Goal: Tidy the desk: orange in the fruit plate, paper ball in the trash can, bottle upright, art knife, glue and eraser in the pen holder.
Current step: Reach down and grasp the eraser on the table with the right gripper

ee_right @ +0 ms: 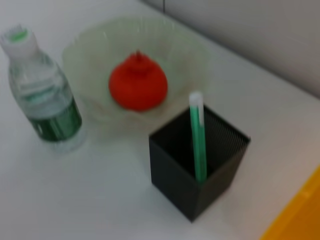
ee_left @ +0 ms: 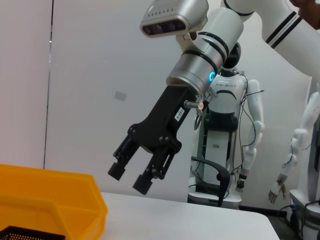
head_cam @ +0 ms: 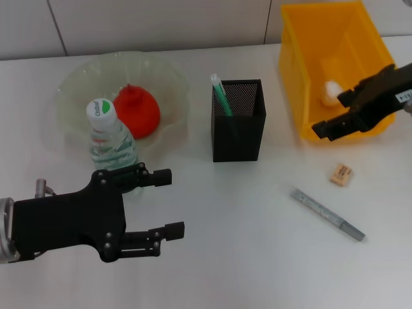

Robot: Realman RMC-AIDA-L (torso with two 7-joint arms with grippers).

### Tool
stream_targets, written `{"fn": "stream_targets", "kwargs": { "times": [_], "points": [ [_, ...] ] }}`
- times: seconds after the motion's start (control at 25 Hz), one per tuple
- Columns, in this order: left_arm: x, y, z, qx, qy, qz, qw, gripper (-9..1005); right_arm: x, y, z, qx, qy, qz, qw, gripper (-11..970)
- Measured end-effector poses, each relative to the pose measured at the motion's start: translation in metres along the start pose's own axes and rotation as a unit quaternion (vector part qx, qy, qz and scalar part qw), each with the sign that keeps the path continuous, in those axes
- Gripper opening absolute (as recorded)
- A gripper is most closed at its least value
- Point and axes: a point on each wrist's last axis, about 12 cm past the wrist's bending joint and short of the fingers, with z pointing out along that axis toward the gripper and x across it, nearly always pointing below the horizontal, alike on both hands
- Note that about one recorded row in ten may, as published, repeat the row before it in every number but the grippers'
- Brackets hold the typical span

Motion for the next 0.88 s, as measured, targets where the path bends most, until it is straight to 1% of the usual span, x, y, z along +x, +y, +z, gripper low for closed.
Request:
{"fn": "stream_targets", "kwargs": {
  "times": [0.12,0.32,0.44,0.6,0.76,0.88],
  "points": [
    [0.0,0.0,0.001,0.002,-0.001,0.0,1.0,802,0.004,-0.002,0.001,0.001,0.022,0.012,1.0,759],
    [-0.002,-0.001,0.001,0.009,-0.005,-0.002,1.0,802,0.008,-0.001,0.004,-0.018,0.061,0.022,0.998,757],
    [-0.002,-0.001,0.001,0.011,-0.006,-0.002,1.0,802,0.009,-0.002,0.006,-0.019,0.087,0.026,0.996,756],
    [-0.004,0.0,0.002,0.014,-0.007,0.0,1.0,802,0.011,-0.007,0.008,-0.011,0.115,0.036,0.993,755],
    [-0.005,0.001,0.003,0.015,-0.007,0.002,1.0,802,0.013,-0.013,0.011,-0.018,0.127,0.049,0.991,754],
    [-0.005,0.001,0.003,0.016,-0.006,0.002,1.0,802,0.015,-0.02,0.017,-0.029,0.145,0.059,0.987,754]
  ]
}}
